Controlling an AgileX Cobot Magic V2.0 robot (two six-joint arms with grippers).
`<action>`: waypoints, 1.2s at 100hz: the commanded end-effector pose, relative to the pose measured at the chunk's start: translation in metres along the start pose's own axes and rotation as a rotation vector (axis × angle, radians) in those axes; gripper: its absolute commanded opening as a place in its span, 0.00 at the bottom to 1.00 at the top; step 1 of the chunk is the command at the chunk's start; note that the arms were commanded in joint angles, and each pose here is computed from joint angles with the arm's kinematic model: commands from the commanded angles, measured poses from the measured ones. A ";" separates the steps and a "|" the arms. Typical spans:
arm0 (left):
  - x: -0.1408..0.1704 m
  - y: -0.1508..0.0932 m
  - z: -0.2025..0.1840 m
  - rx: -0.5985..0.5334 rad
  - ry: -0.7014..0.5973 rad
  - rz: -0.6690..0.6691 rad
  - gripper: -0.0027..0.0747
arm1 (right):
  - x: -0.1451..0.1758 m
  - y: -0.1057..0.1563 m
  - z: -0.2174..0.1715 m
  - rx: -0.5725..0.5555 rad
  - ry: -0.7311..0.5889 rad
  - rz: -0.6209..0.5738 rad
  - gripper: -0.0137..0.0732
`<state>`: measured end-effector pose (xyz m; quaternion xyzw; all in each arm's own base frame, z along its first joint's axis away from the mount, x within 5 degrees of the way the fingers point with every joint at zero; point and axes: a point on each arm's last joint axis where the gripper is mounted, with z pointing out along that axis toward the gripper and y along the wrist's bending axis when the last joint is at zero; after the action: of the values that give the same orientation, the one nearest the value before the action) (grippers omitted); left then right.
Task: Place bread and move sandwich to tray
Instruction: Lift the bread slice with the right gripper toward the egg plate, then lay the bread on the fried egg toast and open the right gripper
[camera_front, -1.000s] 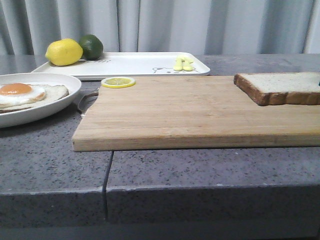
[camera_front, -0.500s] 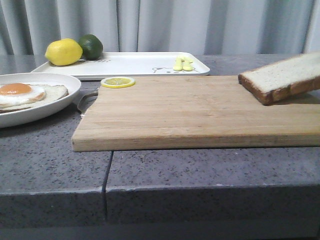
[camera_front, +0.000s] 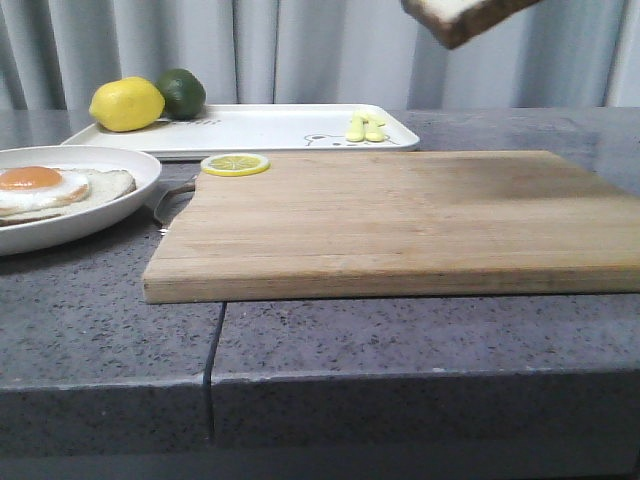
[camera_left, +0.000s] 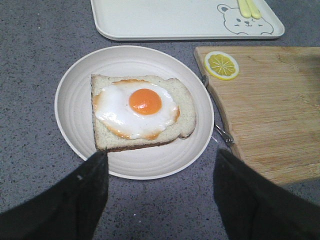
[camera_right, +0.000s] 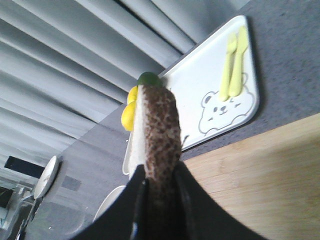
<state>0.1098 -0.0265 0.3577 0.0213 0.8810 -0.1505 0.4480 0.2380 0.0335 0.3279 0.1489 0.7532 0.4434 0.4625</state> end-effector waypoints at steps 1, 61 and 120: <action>-0.014 -0.003 -0.006 0.012 -0.091 -0.007 0.57 | 0.000 0.028 0.004 -0.072 -0.055 0.046 0.09; -0.014 -0.003 -0.006 0.012 -0.091 -0.007 0.57 | 0.084 0.108 0.110 -0.093 0.182 0.003 0.09; -0.014 -0.003 -0.006 0.012 -0.091 -0.007 0.57 | 0.148 0.141 0.186 -0.116 0.310 0.037 0.09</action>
<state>0.1098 -0.0265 0.3577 0.0213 0.8810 -0.1505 0.4480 0.2910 0.3006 0.2974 0.0493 0.8118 0.4718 0.3405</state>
